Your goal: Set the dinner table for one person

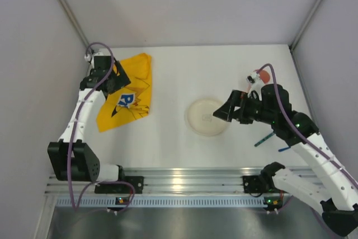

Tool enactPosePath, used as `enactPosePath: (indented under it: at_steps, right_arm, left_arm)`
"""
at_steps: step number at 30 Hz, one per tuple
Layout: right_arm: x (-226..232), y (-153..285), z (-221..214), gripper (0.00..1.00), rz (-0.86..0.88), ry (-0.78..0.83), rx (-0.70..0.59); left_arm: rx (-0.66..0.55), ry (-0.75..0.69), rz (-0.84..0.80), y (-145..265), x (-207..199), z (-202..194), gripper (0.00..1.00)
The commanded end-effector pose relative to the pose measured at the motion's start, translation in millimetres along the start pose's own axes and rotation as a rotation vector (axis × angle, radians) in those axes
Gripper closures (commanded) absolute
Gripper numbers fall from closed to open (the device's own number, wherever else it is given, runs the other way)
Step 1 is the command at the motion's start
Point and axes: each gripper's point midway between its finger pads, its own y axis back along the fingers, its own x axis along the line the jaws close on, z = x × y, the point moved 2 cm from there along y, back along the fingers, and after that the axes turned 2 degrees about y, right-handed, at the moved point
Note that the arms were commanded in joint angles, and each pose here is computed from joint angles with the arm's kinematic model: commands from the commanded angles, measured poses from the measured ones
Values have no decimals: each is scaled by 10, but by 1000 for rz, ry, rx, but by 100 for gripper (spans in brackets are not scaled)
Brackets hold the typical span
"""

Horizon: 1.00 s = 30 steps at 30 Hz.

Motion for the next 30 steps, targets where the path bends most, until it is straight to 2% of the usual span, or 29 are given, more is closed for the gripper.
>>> enactPosePath:
  at_steps: [1, 3, 4, 5, 6, 8, 18, 21, 30]
  right_arm:
    - [67, -46, -46, 0, 51, 45, 42]
    - [52, -69, -75, 0, 50, 50, 58]
    - [43, -71, -82, 0, 49, 57, 60]
    - [41, -73, -91, 0, 49, 57, 65]
    - [26, -68, -105, 0, 44, 56, 70]
    - [23, -28, -113, 0, 38, 62, 71]
    - [-155, 243, -77, 0, -113, 123, 44]
    - [-209, 333, -66, 0, -156, 135, 27]
    - [-364, 480, 4, 0, -282, 176, 8]
  left_arm:
    - [-46, 105, 97, 293, 309, -16, 2]
    - [-39, 210, 137, 294, 504, -91, 2]
    - [-15, 226, 119, 269, 581, -274, 2]
    - [20, 255, 40, 249, 514, -365, 2]
    - [-17, 310, -1, 214, 528, -297, 2]
    - [38, 337, -61, 152, 489, -441, 2]
    - [52, 544, -132, -300, 630, -279, 8]
    - [35, 568, -154, -441, 680, -234, 13]
    - [68, 577, -57, -1002, 898, -222, 23]
